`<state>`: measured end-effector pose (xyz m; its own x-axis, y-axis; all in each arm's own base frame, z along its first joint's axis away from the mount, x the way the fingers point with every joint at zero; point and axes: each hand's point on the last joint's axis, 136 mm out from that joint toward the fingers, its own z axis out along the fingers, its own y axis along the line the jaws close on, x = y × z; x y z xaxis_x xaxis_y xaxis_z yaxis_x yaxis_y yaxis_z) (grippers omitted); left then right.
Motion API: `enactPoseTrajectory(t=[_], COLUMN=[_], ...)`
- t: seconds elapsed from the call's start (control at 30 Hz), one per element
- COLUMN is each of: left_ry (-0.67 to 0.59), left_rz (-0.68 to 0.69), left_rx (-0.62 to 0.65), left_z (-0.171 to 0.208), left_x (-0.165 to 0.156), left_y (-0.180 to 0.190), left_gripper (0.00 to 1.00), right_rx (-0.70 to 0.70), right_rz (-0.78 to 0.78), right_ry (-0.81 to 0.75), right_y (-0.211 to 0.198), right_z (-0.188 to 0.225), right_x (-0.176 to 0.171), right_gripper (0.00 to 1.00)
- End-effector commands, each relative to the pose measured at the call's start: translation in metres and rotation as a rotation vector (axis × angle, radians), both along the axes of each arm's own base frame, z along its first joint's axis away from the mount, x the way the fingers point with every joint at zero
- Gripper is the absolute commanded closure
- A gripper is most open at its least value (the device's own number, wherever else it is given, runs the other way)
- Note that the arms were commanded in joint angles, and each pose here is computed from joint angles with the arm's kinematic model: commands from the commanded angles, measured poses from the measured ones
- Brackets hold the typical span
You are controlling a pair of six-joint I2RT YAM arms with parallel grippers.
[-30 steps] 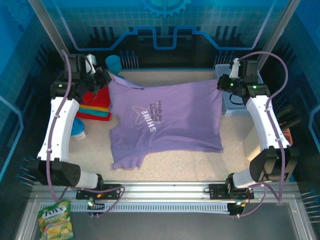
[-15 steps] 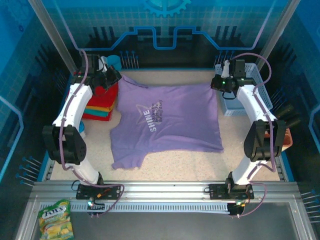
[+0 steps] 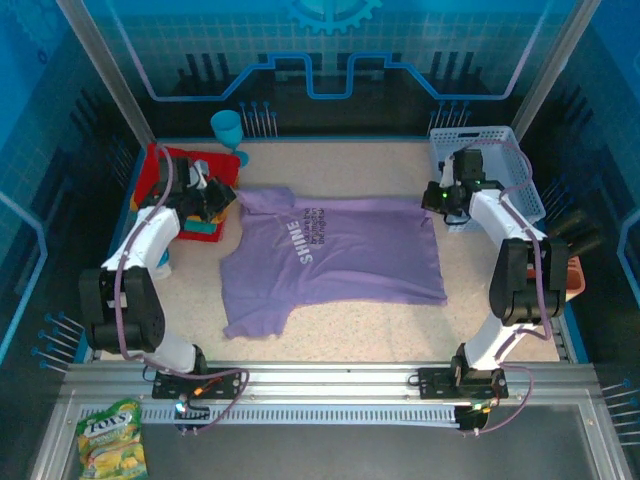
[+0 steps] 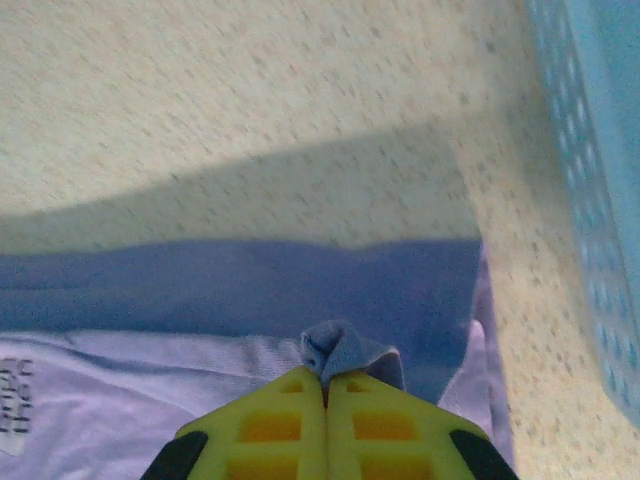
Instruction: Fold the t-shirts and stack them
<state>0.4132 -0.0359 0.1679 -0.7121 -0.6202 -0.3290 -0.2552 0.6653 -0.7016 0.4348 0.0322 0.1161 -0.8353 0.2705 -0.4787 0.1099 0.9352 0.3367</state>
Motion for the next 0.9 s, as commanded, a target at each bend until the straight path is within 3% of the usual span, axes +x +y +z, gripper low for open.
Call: enactPoseTrajectory(t=[0.0, 0.23, 0.37, 0.63, 0.87], left_ry=[-0.095, -0.006, 0.071, 0.112, 0.18], left_rz=[-0.041, -0.03, 0.026, 0.104, 0.11], left_rx=[0.01, 0.026, 0.024, -0.017, -0.051], left_z=[0.012, -0.021, -0.042, -0.044, -0.066], left_x=[-0.01, -0.052, -0.072, -0.093, -0.113], left_y=[-0.001, -0.002, 0.005, 0.013, 0.008], left_gripper=[1.0, 1.0, 1.0, 1.0, 1.0], right_rx=[-0.017, -0.021, 0.044, 0.067, -0.009], right_rz=[-0.033, -0.07, -0.054, 0.038, 0.01], right_ry=[-0.021, 0.04, 0.045, 0.046, 0.11], right_y=[-0.014, -0.022, -0.01, 0.014, 0.006], right_z=[0.004, -0.016, -0.019, -0.024, -0.038], right_x=[-0.004, -0.025, -0.032, -0.045, -0.063], right_gripper=[1.0, 1.0, 1.0, 1.0, 1.0])
